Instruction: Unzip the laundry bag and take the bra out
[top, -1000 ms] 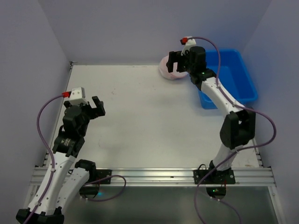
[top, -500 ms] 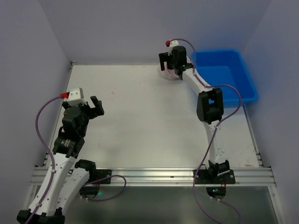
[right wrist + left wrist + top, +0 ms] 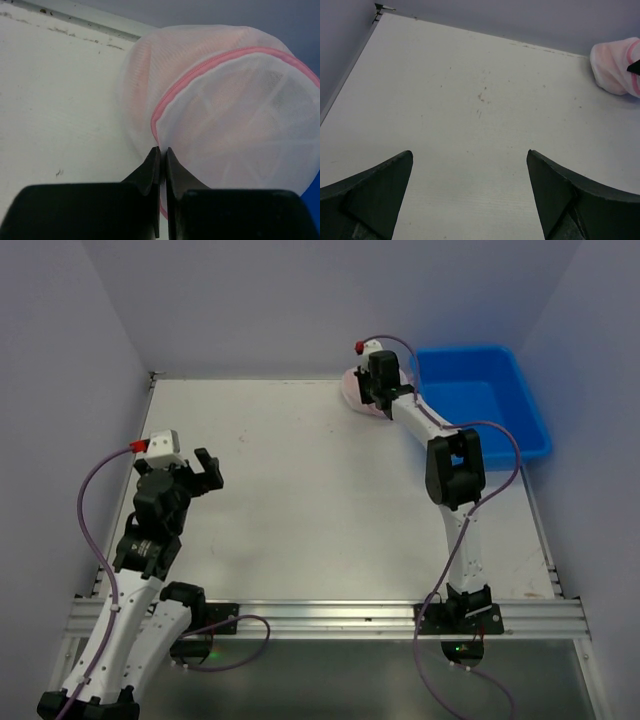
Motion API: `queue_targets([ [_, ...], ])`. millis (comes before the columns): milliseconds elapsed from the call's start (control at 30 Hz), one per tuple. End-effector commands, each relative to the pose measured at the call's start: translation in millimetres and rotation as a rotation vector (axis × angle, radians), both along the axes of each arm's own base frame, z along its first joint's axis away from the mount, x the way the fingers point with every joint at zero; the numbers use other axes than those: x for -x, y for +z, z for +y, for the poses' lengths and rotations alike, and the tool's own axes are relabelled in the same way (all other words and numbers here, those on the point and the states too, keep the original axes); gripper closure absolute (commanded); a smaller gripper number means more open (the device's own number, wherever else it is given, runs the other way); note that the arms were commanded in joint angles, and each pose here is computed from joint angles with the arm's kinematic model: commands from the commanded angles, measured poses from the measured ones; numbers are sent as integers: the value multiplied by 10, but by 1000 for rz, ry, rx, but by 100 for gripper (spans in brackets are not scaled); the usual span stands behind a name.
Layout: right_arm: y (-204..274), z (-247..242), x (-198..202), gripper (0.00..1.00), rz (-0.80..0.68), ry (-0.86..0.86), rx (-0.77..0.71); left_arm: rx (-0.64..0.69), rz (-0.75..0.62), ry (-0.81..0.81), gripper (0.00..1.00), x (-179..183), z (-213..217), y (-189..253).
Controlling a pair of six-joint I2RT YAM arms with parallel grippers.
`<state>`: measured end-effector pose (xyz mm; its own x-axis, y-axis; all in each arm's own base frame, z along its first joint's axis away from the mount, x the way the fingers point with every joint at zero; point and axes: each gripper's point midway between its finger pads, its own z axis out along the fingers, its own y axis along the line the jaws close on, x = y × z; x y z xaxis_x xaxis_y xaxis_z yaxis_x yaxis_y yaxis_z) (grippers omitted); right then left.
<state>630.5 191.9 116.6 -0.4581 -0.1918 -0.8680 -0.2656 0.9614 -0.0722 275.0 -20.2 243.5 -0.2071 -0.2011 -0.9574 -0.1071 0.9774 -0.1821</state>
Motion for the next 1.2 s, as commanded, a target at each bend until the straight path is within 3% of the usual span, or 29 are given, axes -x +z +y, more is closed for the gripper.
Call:
queue_targets([
  [0,881,259,323,100,-134,89,-49,9,-50,-20,0,-27,-27,109],
  [233,880,514,1462,100,-85,166,-37,61,-37,-126,0,-21,-242,92],
  [467,528,1102,2762,100,88,143,-212,174,203,-261,0,40,-590,-336],
  [667,261,1874,3849,98,196,312,-168,312,292,-366,0,238,-859,-527],
  [733,251,1958,4054,85,242,341,-179,345,312,-367,0,306,-882,-562],
  [767,255,2060,4255,67,282,409,-193,353,326,-364,0,332,-885,-604],
  [800,342,2086,4345,61,290,437,-211,364,335,-369,0,360,-898,-620],
  [933,613,1926,4413,24,276,459,-237,400,363,-369,0,436,-926,-683],
  [1067,836,1554,4187,12,224,426,-223,428,382,-379,0,468,-965,-706],
  [1167,850,1153,3794,12,241,368,-274,450,386,-408,2,494,-1023,-672],
])
